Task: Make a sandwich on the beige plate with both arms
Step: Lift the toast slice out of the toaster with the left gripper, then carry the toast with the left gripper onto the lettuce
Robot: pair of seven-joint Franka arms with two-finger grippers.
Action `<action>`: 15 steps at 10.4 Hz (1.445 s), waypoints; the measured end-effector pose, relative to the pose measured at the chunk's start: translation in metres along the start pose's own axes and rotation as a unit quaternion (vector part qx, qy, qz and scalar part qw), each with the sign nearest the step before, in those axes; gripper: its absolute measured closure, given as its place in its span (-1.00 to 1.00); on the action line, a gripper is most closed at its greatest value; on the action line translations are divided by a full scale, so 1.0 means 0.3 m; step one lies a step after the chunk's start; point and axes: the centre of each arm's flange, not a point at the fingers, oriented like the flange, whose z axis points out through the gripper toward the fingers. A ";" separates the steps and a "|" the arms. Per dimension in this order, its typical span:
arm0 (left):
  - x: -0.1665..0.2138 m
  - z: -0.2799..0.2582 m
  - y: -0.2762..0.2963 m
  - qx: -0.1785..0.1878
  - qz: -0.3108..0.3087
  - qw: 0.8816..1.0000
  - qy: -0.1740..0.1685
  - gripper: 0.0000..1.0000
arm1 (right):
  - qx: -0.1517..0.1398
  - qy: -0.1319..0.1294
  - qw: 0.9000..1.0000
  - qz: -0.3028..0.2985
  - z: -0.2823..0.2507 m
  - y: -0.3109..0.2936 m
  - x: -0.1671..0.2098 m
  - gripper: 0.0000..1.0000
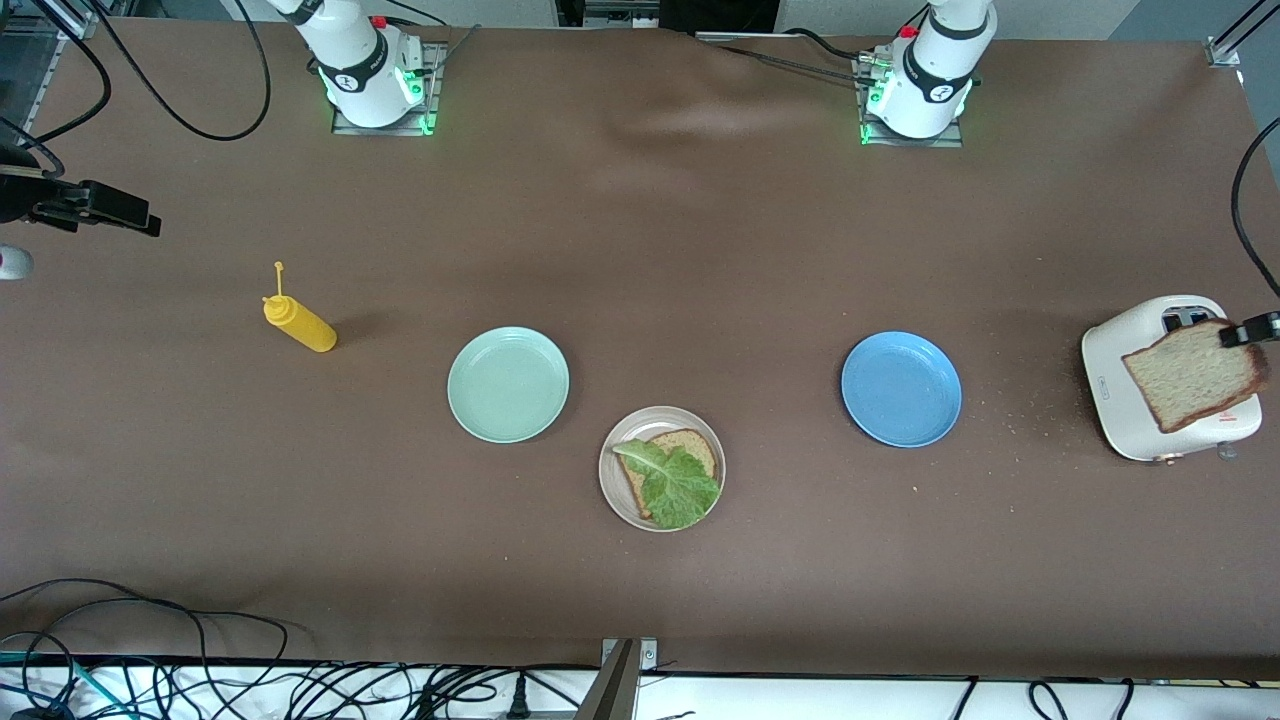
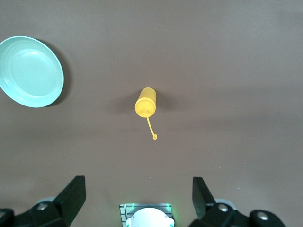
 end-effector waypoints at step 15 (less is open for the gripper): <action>0.228 0.908 0.940 -0.475 0.005 0.877 -0.073 0.83 | -0.001 -0.002 1.000 -0.007 0.005 -0.023 0.002 -1.00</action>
